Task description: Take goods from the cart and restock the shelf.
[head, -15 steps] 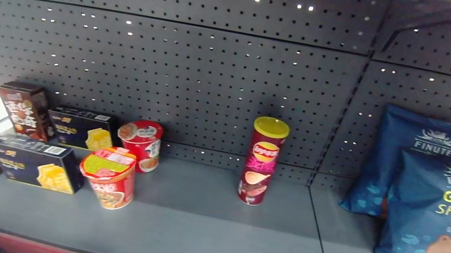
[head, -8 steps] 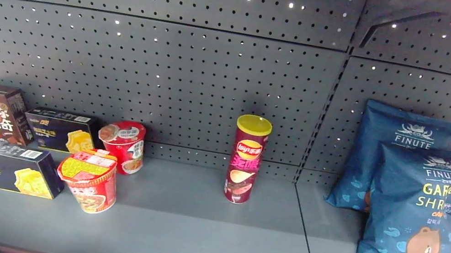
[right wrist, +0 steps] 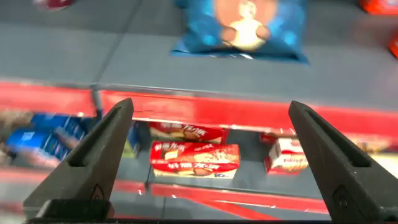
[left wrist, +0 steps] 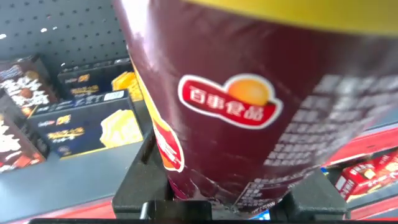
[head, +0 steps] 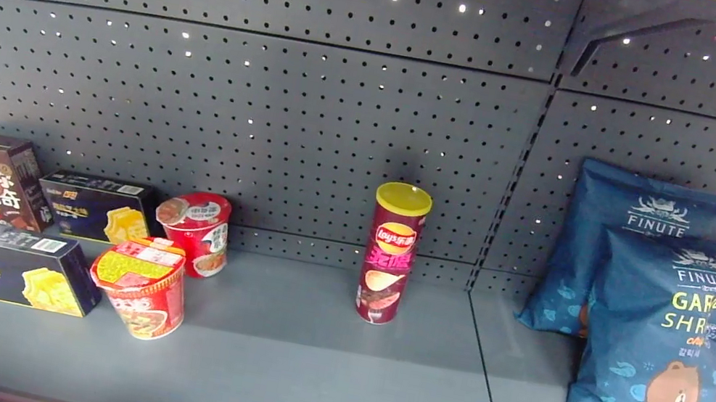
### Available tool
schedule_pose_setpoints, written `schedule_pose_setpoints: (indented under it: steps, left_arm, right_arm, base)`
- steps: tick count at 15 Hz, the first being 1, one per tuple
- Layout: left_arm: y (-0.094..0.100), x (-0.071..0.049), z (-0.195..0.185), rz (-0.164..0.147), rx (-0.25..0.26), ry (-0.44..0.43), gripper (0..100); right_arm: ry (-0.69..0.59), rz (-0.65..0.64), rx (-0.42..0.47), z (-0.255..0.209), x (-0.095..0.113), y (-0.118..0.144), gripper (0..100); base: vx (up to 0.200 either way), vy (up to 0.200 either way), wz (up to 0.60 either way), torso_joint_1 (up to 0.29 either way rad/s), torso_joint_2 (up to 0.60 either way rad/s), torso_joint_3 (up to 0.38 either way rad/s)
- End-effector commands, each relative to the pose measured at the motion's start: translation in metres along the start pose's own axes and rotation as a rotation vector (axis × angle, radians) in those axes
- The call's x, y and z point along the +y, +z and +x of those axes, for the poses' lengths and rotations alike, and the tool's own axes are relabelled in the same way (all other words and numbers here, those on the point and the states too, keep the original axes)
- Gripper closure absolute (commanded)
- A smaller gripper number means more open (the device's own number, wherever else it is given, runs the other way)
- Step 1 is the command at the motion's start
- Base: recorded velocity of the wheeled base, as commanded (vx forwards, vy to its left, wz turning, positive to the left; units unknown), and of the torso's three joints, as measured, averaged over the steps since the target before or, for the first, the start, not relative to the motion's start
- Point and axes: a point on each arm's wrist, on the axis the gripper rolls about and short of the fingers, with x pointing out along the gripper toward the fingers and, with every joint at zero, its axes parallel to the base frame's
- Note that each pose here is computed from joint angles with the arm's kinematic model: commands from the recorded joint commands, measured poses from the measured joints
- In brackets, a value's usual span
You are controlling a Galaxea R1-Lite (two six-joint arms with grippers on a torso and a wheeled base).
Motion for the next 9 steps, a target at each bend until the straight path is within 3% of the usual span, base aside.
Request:
schedule_pose_setpoints:
  steps: [1,3,7,9]
  left_arm:
    - [-0.007,-0.004,-0.015,0.009,-0.015,0.015,100]
    - [-0.003,-0.005,-0.019,0.008,-0.007,0.021,100]
    - [-0.008,-0.003,-0.014,-0.004,0.038,0.019,100]
    - [-0.008,-0.002,-0.01,-0.016,0.063,0.002,100]
  right_arm:
    - [0.311,-0.118,-0.007,0.004,0.001,0.071,0]
    - [0.497,-0.139,0.064,0.019,0.007,0.082,0]
    - [0.691,-0.021,0.099,0.073,0.037,0.106,0]
    - [0.736,0.01,0.172,0.104,0.054,0.109,0]
  base:
    - [0.0,0.0,0.0,0.0,0.0,0.0]
    - [0.0,0.0,0.0,0.0,0.0,0.0]
    - [0.0,0.0,0.0,0.0,0.0,0.0]
    - [0.0,0.0,0.0,0.0,0.0,0.0]
